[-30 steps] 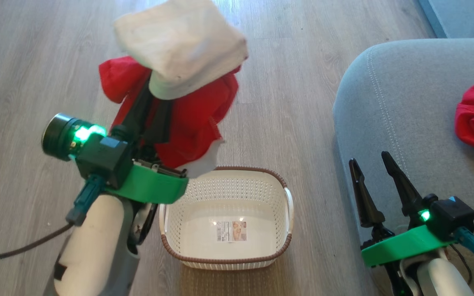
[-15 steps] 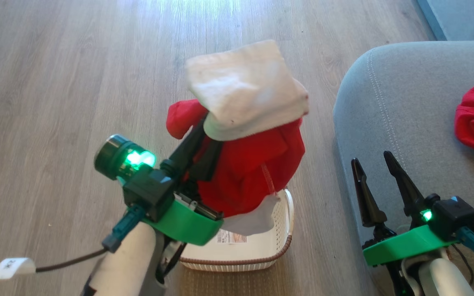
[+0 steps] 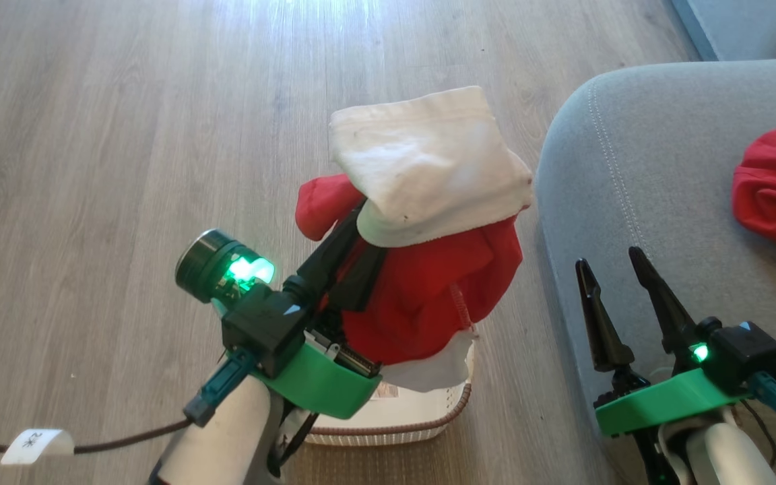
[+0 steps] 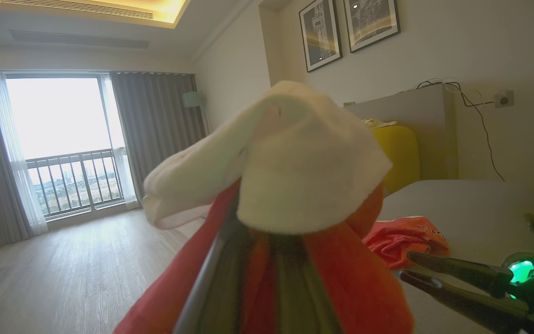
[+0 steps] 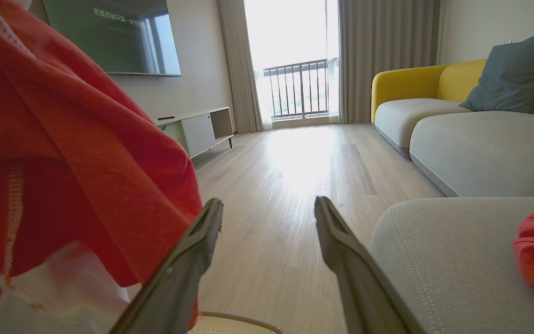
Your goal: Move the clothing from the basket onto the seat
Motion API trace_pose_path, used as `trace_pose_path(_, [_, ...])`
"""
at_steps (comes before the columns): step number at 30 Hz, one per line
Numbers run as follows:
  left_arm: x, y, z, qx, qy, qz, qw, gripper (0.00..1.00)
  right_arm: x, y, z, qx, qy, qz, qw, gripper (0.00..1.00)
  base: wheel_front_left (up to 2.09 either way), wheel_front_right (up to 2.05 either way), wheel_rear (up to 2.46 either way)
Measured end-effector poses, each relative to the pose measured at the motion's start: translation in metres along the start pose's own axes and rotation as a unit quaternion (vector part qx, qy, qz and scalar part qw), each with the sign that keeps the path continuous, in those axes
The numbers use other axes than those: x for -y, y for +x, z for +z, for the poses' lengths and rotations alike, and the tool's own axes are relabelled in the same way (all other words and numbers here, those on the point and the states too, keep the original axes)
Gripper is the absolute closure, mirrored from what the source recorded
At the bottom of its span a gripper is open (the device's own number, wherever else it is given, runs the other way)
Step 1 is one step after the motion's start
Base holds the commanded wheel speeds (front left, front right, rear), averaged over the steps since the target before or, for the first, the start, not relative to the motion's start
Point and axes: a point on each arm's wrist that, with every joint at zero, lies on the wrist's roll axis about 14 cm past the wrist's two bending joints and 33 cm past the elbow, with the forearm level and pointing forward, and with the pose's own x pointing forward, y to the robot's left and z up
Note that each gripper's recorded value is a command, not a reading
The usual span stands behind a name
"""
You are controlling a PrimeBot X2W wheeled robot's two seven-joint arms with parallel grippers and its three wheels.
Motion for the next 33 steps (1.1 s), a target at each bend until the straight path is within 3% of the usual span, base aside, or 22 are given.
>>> trace_pose_path(12, [-0.017,0.002,-0.003,-0.001,0.009,0.021,1.000,1.00,-0.002,-0.017,0.004,-0.006,-0.025,0.020,0.999,0.00,0.00,0.00,0.00])
trace_pose_path(26, [-0.018,0.006,-0.015,-0.011,0.005,0.014,1.000,1.00,-0.061,-0.028,-0.003,-0.027,-0.068,0.156,0.985,0.00,0.00,0.00,0.00])
trace_pose_path(33, [0.005,0.004,-0.020,-0.020,-0.008,-0.020,1.000,1.00,-0.084,-0.017,-0.007,-0.025,-0.072,0.201,0.977,0.00,0.00,0.00,0.00])
